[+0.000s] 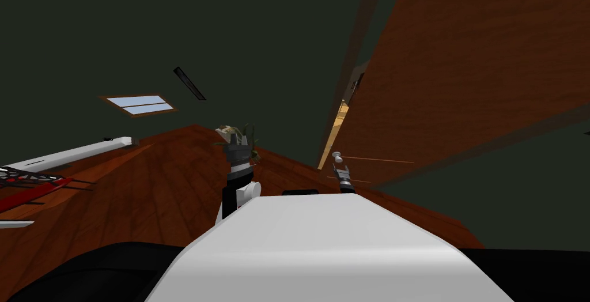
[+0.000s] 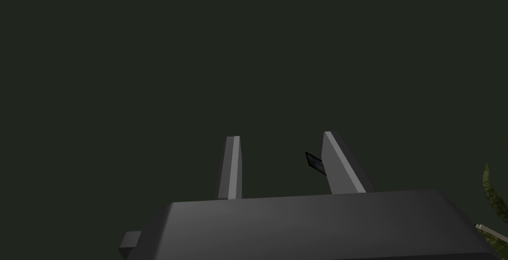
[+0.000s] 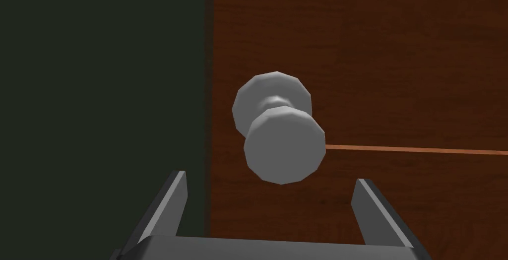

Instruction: Pull the door open

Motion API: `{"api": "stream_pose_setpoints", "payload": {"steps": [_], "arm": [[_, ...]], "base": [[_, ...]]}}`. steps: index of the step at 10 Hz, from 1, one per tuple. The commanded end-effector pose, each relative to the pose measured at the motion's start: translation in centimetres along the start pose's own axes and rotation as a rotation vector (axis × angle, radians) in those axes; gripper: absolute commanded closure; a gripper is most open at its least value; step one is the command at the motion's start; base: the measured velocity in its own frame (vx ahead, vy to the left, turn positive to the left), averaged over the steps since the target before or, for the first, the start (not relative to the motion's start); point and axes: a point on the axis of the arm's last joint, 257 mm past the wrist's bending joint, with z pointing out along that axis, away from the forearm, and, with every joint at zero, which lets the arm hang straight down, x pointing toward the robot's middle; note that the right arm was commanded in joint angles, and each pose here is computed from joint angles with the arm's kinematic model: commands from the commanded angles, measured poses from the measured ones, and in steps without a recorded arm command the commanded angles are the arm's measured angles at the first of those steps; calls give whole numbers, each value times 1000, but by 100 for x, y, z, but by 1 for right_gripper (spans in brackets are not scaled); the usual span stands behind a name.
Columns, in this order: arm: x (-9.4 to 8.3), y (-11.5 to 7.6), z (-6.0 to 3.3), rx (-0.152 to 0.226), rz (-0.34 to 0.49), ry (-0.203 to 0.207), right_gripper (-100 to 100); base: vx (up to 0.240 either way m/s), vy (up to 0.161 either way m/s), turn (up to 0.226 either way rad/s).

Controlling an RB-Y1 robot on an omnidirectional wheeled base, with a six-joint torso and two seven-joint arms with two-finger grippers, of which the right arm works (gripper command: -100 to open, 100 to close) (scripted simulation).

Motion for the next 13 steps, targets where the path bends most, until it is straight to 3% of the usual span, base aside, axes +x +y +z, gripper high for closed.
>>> {"api": "stream_pose_setpoints", "payload": {"steps": [1,2,3,6,7,8,13], "arm": [[9,-30,-10,-1,42,1,-100],[0,-16,-4,-1,24,0,-100],[-8,153,-9,-25,29,1,-100],[-10,377,-16,-56,30,3,-100],[-18,320,5,-48,29,1,-100],[-18,320,5,-48,29,1,100],[-18,320,5,-48,29,1,100]], "base": [[-66,-4,7],[-30,-1,0],[117,-24,169],[174,-42,124],[77,-16,24],[-4,-7,-42],[-16,0,1]]}}
